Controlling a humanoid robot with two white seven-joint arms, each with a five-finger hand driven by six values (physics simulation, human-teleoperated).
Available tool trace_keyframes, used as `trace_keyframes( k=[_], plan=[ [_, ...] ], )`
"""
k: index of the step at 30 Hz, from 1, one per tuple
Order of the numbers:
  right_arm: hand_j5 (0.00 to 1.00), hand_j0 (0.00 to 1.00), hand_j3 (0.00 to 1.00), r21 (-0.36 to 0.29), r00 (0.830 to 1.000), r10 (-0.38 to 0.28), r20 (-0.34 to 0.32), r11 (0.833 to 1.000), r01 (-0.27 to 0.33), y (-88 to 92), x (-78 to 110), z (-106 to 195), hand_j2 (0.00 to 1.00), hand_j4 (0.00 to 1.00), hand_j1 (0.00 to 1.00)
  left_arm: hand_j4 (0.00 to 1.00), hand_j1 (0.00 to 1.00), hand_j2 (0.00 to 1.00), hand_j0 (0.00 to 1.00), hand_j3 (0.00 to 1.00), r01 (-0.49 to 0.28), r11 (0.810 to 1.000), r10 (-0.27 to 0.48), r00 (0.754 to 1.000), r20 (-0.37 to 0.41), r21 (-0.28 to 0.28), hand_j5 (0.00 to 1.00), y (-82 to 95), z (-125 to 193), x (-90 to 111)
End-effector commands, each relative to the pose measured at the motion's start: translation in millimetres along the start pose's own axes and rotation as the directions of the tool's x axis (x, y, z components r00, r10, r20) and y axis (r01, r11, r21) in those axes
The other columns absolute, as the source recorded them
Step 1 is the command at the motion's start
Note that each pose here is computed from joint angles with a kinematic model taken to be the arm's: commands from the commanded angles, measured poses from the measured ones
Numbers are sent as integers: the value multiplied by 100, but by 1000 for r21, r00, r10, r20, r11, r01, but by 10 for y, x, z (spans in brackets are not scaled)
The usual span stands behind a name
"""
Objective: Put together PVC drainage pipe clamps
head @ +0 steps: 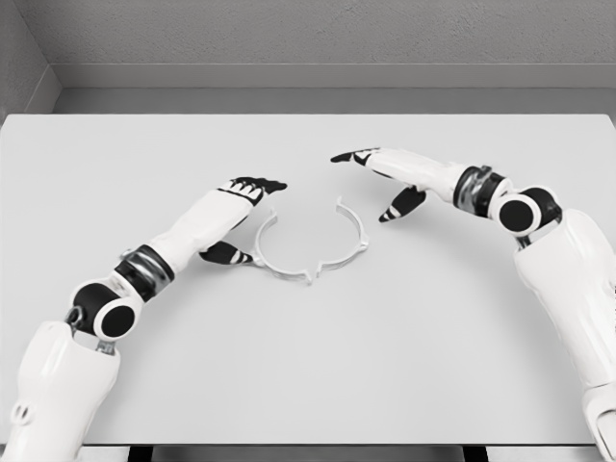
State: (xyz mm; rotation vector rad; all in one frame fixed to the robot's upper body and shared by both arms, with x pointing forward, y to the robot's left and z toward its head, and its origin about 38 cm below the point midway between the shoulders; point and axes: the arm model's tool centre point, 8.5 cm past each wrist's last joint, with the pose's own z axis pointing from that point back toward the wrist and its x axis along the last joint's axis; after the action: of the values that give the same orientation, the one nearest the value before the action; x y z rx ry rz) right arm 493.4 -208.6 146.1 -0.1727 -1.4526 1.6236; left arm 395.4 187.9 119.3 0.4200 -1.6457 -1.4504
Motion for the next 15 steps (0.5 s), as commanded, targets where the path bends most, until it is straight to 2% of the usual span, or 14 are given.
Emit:
trace_keyframes(
  k=[1,3,12,15],
  plan=[
    [100,100,100,6,1000,-15,1,1000,15,42,-2,-33,100,100,100,100,100,100,100,100,-8,1000,8,1000,7,-3,100,-24,-24,37],
    [100,100,100,6,1000,-19,7,1000,19,51,20,-59,100,100,100,100,100,100,100,100,-16,1000,16,1000,22,6,100,-15,-81,99],
    [100,100,100,10,999,-37,3,999,37,90,0,-84,100,100,100,100,100,100,100,100,-18,1000,18,1000,22,6,100,-20,-84,100],
    [100,100,100,6,999,-47,-15,999,47,63,-71,-59,100,100,100,100,100,100,100,100,-18,1000,18,1000,17,10,100,-5,-73,80]
  ],
)
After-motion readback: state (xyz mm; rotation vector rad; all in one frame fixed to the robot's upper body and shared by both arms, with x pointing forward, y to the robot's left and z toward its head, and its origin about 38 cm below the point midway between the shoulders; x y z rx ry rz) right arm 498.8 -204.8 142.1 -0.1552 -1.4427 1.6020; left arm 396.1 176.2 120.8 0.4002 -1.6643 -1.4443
